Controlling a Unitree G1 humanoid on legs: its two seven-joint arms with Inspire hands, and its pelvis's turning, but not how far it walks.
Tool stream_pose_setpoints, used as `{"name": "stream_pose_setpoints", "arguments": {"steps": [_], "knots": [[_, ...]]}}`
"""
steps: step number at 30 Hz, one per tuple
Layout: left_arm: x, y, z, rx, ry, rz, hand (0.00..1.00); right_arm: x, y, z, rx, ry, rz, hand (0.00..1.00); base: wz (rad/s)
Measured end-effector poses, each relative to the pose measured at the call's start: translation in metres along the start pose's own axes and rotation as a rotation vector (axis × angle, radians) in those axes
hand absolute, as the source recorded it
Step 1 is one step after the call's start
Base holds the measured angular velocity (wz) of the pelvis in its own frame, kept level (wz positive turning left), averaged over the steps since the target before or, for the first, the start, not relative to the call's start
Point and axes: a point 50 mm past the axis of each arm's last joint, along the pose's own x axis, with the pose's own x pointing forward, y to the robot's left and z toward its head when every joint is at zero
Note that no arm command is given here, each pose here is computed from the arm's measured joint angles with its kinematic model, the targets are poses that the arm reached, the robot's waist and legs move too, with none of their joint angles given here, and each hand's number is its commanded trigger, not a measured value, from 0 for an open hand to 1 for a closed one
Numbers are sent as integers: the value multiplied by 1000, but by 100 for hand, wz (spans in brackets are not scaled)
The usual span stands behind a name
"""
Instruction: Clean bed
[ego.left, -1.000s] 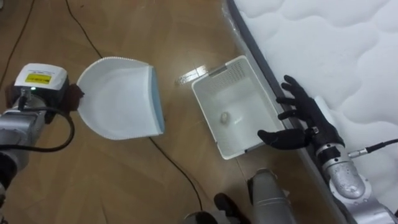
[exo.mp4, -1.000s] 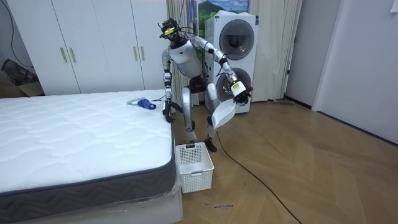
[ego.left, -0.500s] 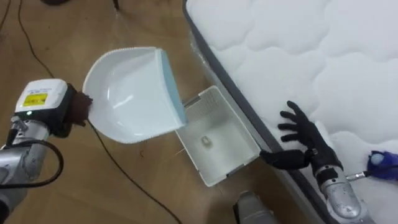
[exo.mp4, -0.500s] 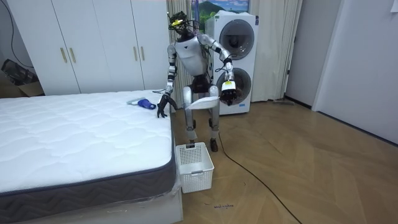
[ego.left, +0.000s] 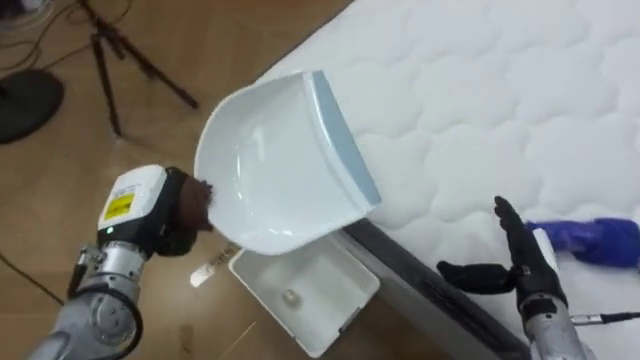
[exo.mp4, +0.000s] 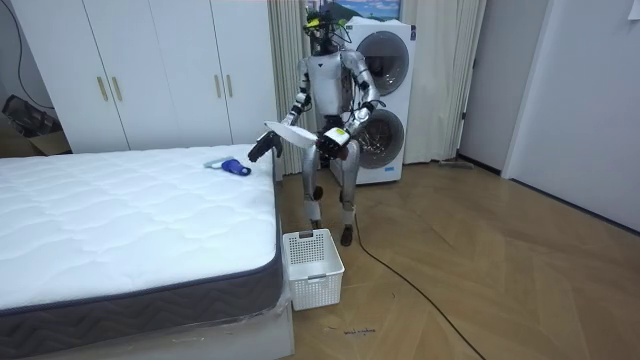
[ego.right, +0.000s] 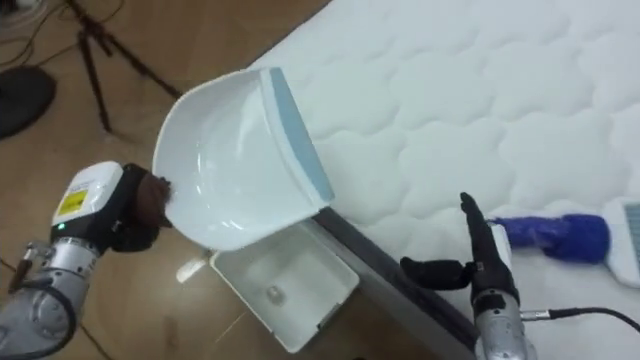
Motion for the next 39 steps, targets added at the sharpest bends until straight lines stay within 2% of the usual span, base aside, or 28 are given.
{"name": "stream_pose_setpoints", "arguments": {"steps": [2,5,7,11,16,23,31,33,37,39], "knots": [[-4,-16,10,-68,1,-24,100,-1,-1,-1,18,9,-11,0,-105],[-3,-19,13,-157,23,-13,100,-1,4,1,8,-8,2,0,-111],[-5,-20,11,-166,33,-12,100,-3,10,-1,12,-6,20,0,-94],[-19,-32,6,-205,85,-32,100,-5,22,0,22,-13,61,0,-114],[-20,-34,6,-205,78,-48,100,-5,18,-1,16,-15,62,0,-24],[-31,-43,1,-209,98,-137,100,-12,17,-9,25,-4,98,0,-12],[-34,-46,1,-216,107,-148,100,-21,7,-30,0,71,99,0,-20],[-40,-51,-2,-223,127,-161,100,-20,6,-36,-16,102,101,0,-94],[-69,-65,-15,-232,206,-216,100,-30,7,-54,-94,175,139,0,-109],[-75,-69,-15,-238,217,-232,100,-34,6,-63,-102,219,151,0,-76]]}}
